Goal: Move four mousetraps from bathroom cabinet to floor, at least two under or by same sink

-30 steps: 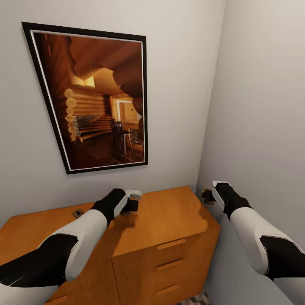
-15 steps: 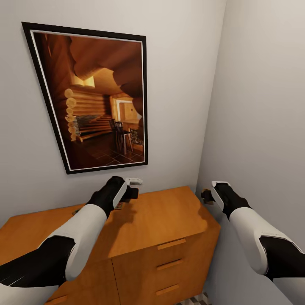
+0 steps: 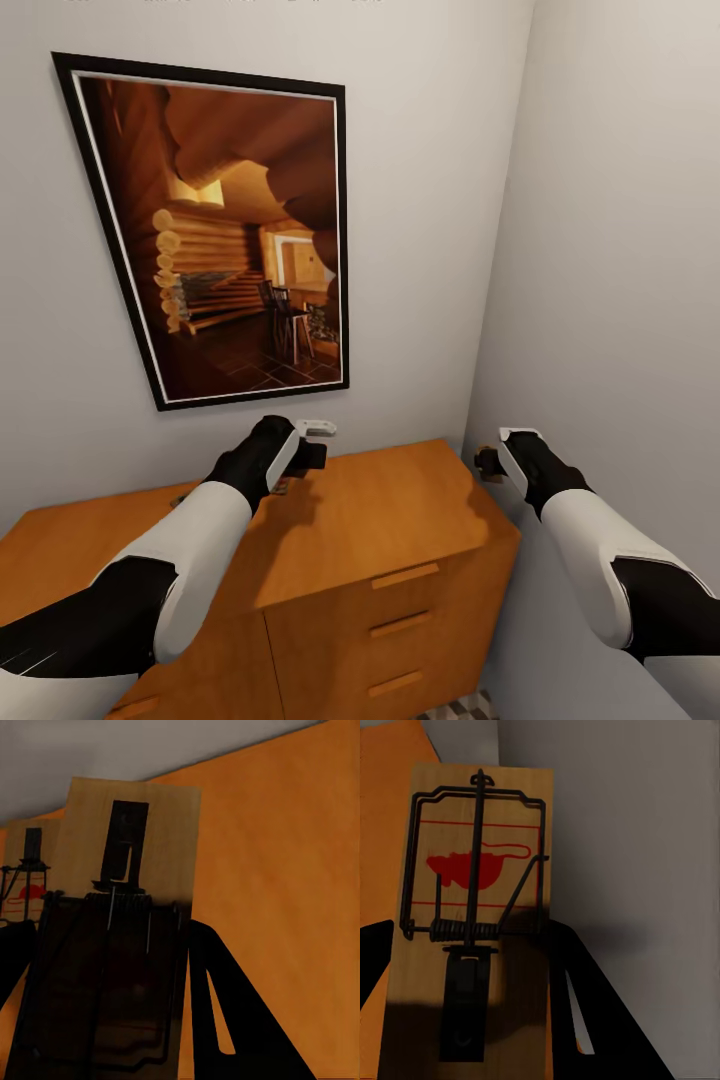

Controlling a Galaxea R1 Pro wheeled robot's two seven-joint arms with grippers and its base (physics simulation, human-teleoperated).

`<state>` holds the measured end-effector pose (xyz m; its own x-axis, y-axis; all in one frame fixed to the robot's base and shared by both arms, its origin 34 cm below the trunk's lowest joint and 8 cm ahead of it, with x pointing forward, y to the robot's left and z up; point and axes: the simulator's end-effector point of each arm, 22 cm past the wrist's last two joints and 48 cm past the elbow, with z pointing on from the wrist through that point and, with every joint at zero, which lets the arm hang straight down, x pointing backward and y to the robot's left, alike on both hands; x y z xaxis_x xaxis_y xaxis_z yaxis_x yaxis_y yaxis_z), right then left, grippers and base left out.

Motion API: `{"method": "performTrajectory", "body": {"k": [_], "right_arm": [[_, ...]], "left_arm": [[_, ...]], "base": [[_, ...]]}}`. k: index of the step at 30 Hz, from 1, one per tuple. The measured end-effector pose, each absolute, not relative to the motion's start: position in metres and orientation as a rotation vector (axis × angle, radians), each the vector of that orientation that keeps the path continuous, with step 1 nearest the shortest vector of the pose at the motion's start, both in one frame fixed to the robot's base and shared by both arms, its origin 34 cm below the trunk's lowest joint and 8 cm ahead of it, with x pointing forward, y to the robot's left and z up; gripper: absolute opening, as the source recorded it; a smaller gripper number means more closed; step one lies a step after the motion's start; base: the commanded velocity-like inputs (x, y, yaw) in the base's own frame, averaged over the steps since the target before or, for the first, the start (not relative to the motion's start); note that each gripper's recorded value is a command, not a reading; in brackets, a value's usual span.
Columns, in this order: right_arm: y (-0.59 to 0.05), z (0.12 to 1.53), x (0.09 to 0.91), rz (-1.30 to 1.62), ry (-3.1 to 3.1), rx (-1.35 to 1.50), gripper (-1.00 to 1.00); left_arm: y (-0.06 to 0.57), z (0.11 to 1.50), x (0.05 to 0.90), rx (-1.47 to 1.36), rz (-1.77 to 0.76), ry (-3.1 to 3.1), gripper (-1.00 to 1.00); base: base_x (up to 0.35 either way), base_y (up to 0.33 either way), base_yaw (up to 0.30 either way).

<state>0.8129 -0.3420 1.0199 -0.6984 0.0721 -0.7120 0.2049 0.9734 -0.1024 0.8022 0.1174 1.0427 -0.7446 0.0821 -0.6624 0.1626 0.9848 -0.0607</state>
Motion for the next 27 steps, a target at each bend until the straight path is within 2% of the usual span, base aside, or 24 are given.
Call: {"method": "performTrajectory", "body": {"k": [7,14,27], "right_arm": [[-0.3422,1.0198,0.8129,-0.224,2.342,0.192,-1.0],[-0.3442,1.02,0.8123,-0.235,2.341,0.198,-1.0],[-0.3441,1.0197,0.8122,-0.236,2.342,0.197,-1.0]], "left_arm": [[0.1174,1.0427,0.8025,0.169,-0.149,2.412,-1.0],[0.1174,1.043,0.8024,0.169,-0.149,2.412,-1.0],[0.1175,1.043,0.8023,0.168,-0.149,2.412,-1.0]], "base": [[-0.18,0.0,0.0],[-0.029,0.0,0.023],[-0.001,0.0,0.252]]}}
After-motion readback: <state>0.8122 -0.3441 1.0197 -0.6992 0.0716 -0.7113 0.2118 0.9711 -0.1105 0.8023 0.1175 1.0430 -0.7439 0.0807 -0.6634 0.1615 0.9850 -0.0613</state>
